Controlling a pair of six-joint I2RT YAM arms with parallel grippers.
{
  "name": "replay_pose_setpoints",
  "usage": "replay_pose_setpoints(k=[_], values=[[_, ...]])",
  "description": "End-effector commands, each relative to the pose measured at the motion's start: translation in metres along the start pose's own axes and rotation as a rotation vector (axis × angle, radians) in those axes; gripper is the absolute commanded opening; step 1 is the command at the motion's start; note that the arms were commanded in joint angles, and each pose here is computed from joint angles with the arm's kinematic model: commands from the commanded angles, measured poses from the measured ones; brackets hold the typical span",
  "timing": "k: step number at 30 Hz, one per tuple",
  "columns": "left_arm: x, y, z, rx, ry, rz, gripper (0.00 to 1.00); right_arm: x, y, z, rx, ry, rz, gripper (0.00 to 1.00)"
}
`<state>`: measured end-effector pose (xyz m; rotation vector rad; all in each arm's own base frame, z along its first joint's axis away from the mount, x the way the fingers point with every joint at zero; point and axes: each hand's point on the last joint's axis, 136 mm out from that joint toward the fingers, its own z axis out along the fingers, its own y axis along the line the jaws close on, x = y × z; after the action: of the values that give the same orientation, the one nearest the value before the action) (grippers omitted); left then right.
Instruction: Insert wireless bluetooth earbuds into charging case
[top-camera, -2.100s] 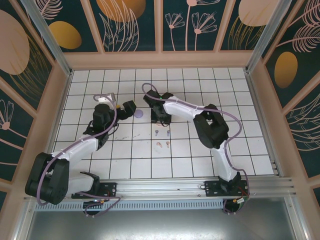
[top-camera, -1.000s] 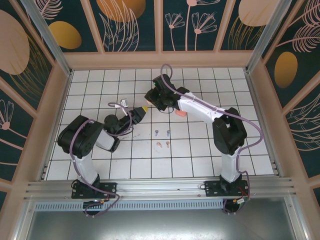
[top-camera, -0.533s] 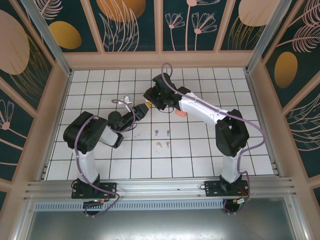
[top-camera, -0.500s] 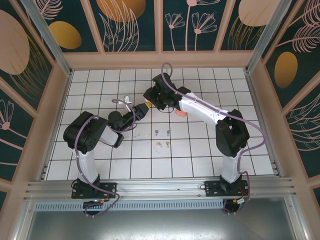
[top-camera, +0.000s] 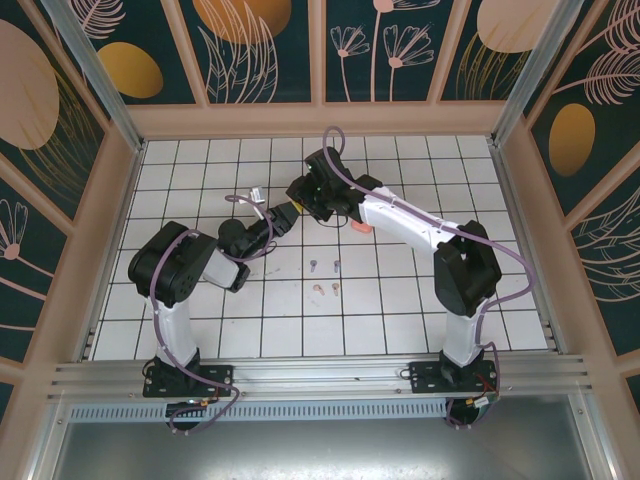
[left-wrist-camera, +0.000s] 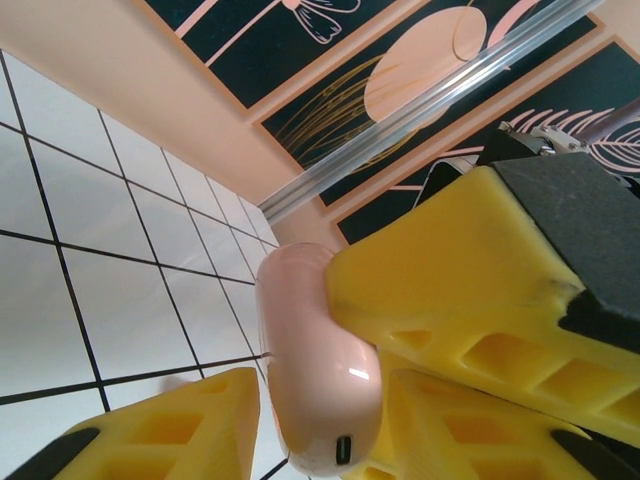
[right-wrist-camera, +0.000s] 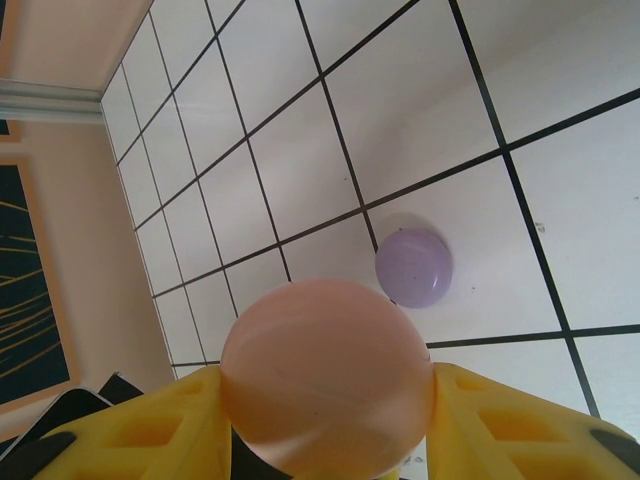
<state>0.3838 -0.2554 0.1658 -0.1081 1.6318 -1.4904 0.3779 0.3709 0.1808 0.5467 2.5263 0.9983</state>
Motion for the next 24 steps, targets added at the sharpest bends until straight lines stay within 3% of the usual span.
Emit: replay_pose_setpoints(k=[1,9,18,20,24], values=[[-0.015,-0.019,0.004,0.081,-0.062,0.041,0.37,-0.003,0.013,-0.017,-0.045,-0.029,0.003,0.47],[-0.015,-0.02,0.003,0.081,-0.066,0.043,0.27,-0.003,0.013,-0.016,-0.042,-0.03,0.001,0.47],[-0.016,-0.024,0.005,0.097,-0.063,0.048,0.06,-0.004,0.016,-0.019,-0.056,-0.034,-0.001,0.48],[-0.015,-0.024,0.005,0.098,-0.058,0.047,0.0,-0.007,0.02,-0.023,-0.07,-0.044,-0.004,0.58],[-0.014,-0.026,0.002,0.099,-0.051,0.038,0.0,-0.028,0.032,-0.041,-0.109,-0.101,-0.002,0.75]])
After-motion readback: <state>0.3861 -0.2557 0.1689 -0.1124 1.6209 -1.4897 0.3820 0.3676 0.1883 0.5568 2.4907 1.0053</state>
